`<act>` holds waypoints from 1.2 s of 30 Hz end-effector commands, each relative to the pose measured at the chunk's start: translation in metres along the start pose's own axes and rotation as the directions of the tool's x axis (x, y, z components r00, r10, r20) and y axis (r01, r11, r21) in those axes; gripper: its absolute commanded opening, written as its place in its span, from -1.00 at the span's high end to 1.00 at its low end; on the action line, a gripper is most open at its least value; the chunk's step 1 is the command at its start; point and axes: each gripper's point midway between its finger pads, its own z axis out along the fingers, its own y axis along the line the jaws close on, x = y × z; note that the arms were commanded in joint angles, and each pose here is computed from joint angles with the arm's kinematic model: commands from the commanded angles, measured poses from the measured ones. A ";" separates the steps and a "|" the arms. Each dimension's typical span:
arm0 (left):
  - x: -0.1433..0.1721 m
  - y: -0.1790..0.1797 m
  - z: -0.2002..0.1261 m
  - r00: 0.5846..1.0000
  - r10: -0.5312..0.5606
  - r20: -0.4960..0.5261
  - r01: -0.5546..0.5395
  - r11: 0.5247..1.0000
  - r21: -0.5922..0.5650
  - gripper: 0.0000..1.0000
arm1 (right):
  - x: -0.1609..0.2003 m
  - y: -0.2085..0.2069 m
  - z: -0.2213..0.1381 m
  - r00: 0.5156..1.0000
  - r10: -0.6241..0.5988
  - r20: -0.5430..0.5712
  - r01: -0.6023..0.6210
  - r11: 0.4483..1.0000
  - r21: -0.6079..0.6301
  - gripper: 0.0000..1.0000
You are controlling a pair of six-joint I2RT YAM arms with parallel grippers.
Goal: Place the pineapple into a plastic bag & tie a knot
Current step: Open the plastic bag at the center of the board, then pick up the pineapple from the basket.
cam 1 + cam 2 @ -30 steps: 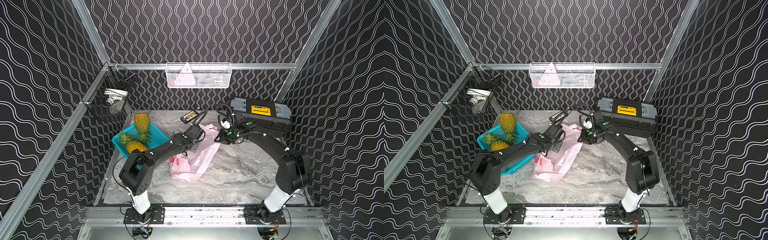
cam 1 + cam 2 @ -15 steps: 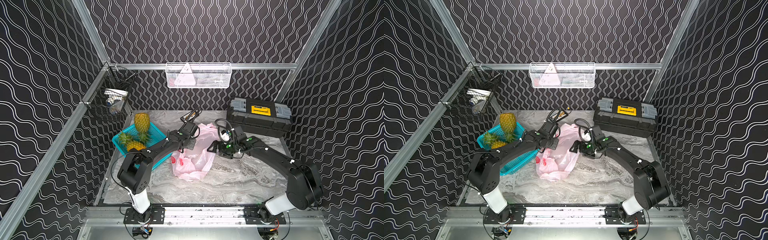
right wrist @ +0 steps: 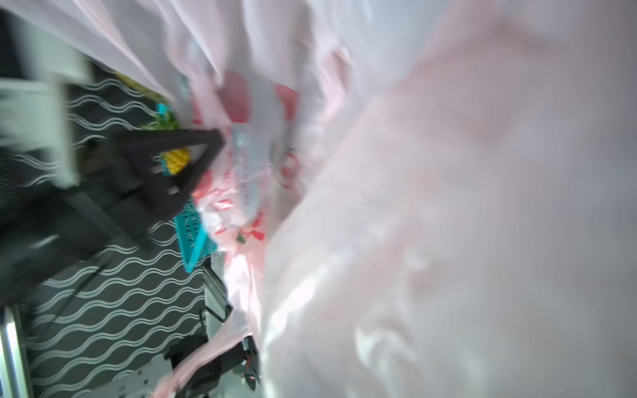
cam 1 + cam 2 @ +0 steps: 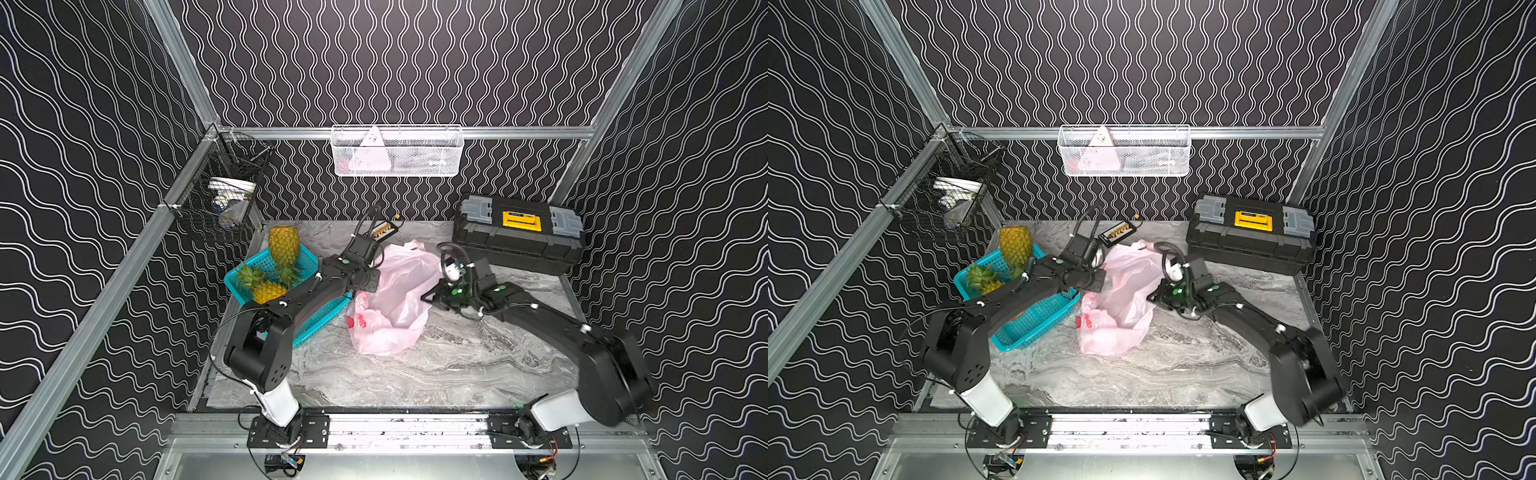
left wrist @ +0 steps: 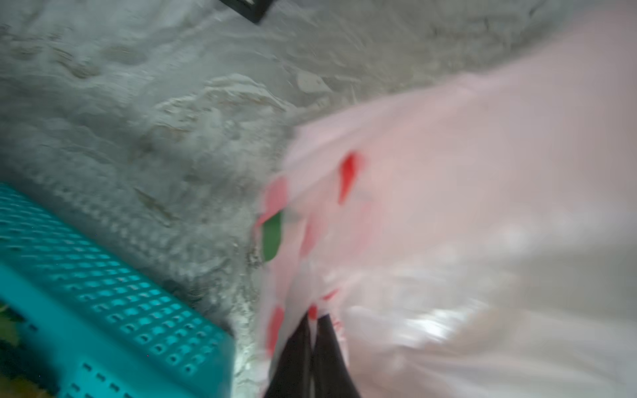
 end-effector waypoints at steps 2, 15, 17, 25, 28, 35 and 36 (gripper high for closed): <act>-0.011 0.005 -0.017 1.000 -0.009 0.026 0.008 1.000 0.029 1.00 | -0.009 -0.014 -0.047 0.999 -0.039 0.009 0.037 0.986 0.163 1.00; -0.031 0.043 -0.111 0.962 -0.099 0.256 0.107 0.994 -0.019 -0.50 | -0.012 -0.019 -0.025 0.996 -0.052 -0.070 0.064 0.979 0.194 1.00; -0.033 0.065 -0.130 0.933 -0.117 0.341 0.151 0.986 -0.073 -0.98 | -0.013 -0.017 -0.022 0.996 -0.059 -0.071 0.071 0.980 0.186 1.00; -0.041 0.140 -0.106 0.930 -0.229 0.289 0.295 0.932 -0.212 -0.98 | -0.020 -0.006 -0.010 0.994 -0.075 -0.082 0.086 0.986 0.140 1.00; -0.046 0.188 -0.073 0.925 -0.315 0.211 0.367 0.884 -0.290 -0.98 | -0.020 -0.001 -0.007 0.993 -0.077 -0.088 0.088 0.989 0.122 1.00; -0.055 0.243 -0.019 0.911 -0.360 0.201 0.411 0.832 -0.373 -0.98 | -0.018 0.010 -0.007 0.994 -0.081 -0.079 0.087 0.993 0.078 1.00; -0.058 0.246 -0.013 0.914 -0.356 0.196 0.406 0.830 -0.383 -0.98 | -0.017 0.009 -0.007 0.994 -0.079 -0.081 0.085 0.993 0.076 1.00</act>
